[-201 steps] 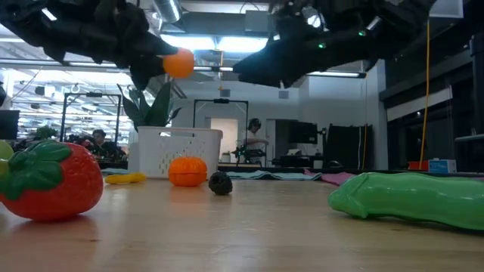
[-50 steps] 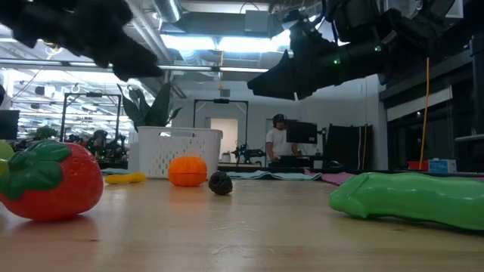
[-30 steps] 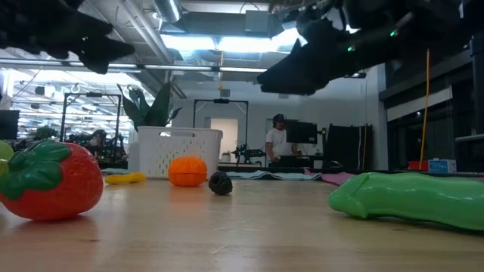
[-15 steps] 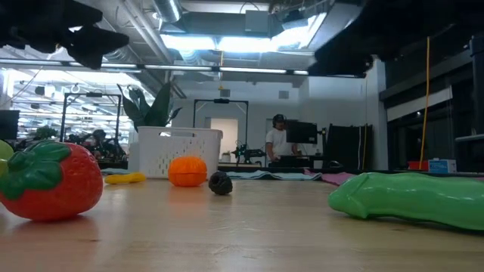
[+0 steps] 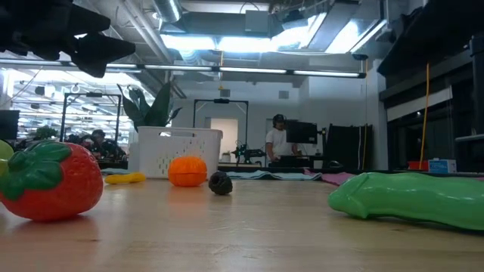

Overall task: Pick and placing Produce into tupperware
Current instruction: Put the green pea into the white basket

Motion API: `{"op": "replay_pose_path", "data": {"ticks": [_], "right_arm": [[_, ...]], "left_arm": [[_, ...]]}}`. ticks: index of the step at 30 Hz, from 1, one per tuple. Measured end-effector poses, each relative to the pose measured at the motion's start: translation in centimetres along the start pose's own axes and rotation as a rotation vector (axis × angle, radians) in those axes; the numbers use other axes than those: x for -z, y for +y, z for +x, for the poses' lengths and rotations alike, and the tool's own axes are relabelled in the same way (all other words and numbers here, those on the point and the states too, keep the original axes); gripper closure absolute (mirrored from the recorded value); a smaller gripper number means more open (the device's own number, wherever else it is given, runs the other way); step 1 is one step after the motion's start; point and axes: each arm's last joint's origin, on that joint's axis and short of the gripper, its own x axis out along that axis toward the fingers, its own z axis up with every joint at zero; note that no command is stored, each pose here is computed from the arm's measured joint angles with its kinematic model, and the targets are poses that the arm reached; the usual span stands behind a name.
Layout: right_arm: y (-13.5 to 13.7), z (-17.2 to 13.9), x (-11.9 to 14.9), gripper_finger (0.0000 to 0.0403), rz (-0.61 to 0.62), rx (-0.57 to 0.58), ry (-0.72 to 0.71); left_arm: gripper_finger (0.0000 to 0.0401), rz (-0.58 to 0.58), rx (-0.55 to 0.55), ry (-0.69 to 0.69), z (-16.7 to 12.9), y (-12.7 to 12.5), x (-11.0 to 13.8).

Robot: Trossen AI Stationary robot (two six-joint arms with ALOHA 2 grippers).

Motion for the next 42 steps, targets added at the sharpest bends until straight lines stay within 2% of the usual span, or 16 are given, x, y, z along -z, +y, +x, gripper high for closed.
{"op": "replay_pose_path", "data": {"ticks": [7,14,18,28,42], "right_arm": [[3.3,1.5,-0.2,0.0128,0.036,0.097,0.13],[7.3,3.5,-0.8,0.0128,0.099,0.123,0.171],[8.6,4.5,0.0,0.0128,0.146,0.146,0.194],[9.0,6.6,1.9,0.0128,0.082,0.177,0.247],[9.2,6.9,2.0,0.0128,0.083,0.17,0.246]], "left_arm": [[0.0147,-0.013,0.0,0.006,0.0,0.0,0.1],[0.0147,-0.015,0.001,0.007,0.0,0.0,0.1],[0.0147,-0.015,0.002,0.007,0.0,0.0,0.1],[0.0147,-0.014,0.002,0.008,0.0,0.0,0.1],[0.0147,-0.014,0.002,0.008,0.0,0.0,0.1]]}}
